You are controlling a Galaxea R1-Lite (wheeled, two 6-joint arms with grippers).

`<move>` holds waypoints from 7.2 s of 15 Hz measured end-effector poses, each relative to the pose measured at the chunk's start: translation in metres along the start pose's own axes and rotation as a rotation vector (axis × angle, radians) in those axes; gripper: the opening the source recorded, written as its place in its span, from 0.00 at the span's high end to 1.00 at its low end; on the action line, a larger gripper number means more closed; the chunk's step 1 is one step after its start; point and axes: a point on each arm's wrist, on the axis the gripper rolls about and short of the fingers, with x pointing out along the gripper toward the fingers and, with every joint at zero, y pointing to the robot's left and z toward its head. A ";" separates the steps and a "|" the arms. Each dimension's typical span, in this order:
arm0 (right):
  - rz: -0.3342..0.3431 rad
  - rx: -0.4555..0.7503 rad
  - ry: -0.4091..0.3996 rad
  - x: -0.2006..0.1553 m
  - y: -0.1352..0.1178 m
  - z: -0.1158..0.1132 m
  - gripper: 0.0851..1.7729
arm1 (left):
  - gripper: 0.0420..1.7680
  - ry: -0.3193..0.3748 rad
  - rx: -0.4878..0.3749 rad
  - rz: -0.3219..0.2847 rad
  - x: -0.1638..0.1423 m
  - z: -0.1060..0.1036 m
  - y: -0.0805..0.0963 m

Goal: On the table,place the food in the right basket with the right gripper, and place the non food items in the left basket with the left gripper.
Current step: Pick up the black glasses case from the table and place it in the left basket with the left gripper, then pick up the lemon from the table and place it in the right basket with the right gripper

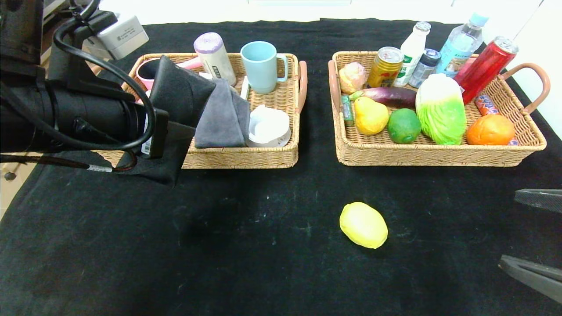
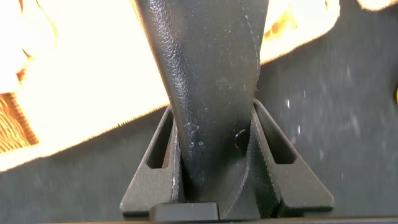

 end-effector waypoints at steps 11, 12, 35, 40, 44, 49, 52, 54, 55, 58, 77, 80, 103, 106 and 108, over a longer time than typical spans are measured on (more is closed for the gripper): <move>0.009 -0.002 -0.002 0.000 0.001 0.000 0.04 | 0.65 -0.055 -0.039 0.114 0.043 0.034 0.031; 0.008 -0.002 -0.002 0.000 0.001 0.000 0.04 | 0.65 -0.059 -0.043 0.125 0.047 0.036 0.035; 0.010 -0.006 -0.009 -0.002 0.002 0.000 0.04 | 0.36 -0.009 -0.038 0.195 0.101 0.038 0.044; 0.010 -0.004 -0.006 -0.001 0.002 0.000 0.04 | 0.21 0.000 -0.036 0.191 0.096 0.036 0.042; 0.015 -0.002 -0.001 0.000 0.002 -0.002 0.04 | 0.14 0.003 -0.035 0.186 0.089 0.034 0.040; 0.026 -0.001 0.008 0.002 0.003 -0.003 0.04 | 0.09 0.010 -0.034 0.169 0.074 0.029 0.036; 0.027 0.001 0.011 0.003 0.003 -0.003 0.04 | 0.07 0.029 -0.011 0.105 0.054 0.016 0.017; 0.027 0.001 0.010 0.003 0.003 -0.003 0.04 | 0.06 0.056 0.018 0.025 0.038 -0.001 -0.002; 0.026 0.000 0.009 0.002 0.003 -0.003 0.04 | 0.06 0.060 0.032 -0.018 0.031 -0.009 -0.012; 0.019 0.000 0.011 0.003 0.003 -0.003 0.04 | 0.05 0.002 0.072 -0.137 0.011 -0.028 -0.038; -0.054 0.139 0.197 0.067 0.019 -0.013 0.04 | 0.03 -0.138 0.212 -0.450 -0.024 -0.100 -0.062; -0.118 0.166 0.213 0.089 0.030 -0.011 0.04 | 0.03 -0.115 0.211 -0.435 -0.018 -0.103 -0.062; -0.540 0.498 0.627 0.225 0.047 0.038 0.04 | 0.03 -0.182 0.184 -0.337 -0.031 -0.093 -0.039; -0.554 0.516 0.646 0.229 0.047 0.033 0.04 | 0.03 -0.181 0.179 -0.320 -0.030 -0.093 -0.036; -0.557 0.516 0.652 0.231 0.048 0.032 0.04 | 0.03 -0.184 0.175 -0.310 -0.030 -0.092 -0.034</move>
